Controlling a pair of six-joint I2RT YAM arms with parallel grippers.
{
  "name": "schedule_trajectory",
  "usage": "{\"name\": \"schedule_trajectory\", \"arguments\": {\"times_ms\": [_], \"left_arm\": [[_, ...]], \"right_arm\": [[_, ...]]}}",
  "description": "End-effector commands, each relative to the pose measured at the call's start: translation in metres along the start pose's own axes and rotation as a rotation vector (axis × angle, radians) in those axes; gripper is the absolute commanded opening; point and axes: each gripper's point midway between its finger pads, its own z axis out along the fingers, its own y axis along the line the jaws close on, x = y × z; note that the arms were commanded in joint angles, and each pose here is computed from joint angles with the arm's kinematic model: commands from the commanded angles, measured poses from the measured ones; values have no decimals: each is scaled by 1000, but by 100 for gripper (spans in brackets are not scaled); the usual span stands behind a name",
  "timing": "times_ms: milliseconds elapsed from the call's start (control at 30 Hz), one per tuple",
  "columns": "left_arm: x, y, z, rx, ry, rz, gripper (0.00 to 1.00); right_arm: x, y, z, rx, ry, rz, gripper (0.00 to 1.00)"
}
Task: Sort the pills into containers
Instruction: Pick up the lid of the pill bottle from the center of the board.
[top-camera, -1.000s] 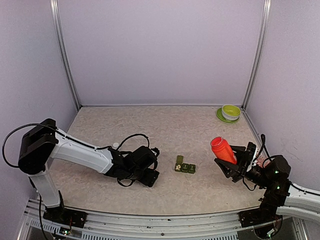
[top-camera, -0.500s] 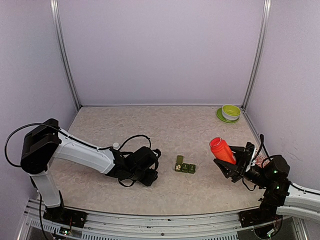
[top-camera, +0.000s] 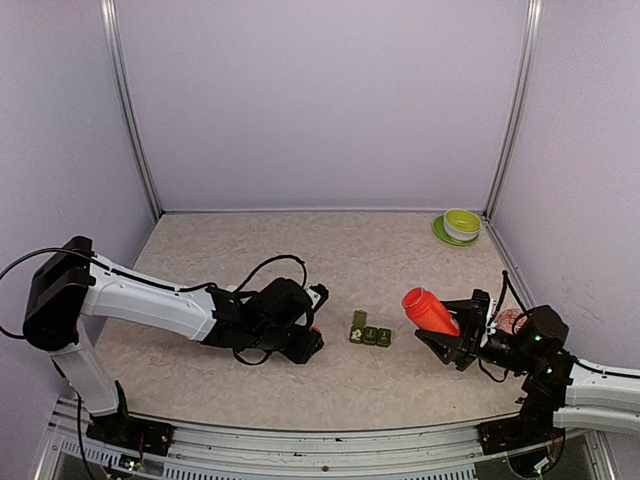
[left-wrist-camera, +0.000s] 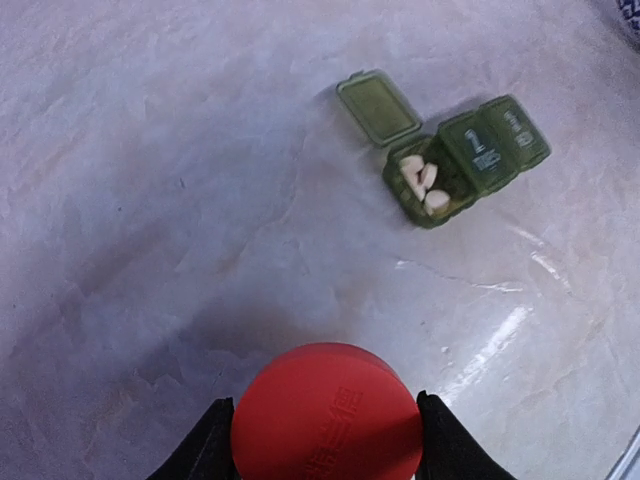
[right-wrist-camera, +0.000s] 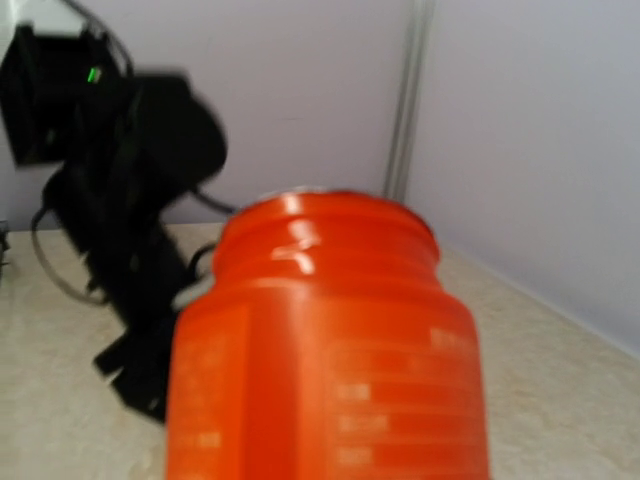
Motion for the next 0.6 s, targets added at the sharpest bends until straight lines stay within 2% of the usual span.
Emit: {"name": "schedule_trajectory", "arguments": {"times_ms": [0,333,567], "left_arm": [[-51,-26,-40,116,-132,34,44],[-113,-78,-123,431,-351,54,46],[-138,-105,-170,626,-467,42,47]], "right_arm": [[-31,11,8,-89,-70,0,21],[-33,26,12,-176,-56,3,21],[-38,33,17,-199,-59,-9,21]]}}
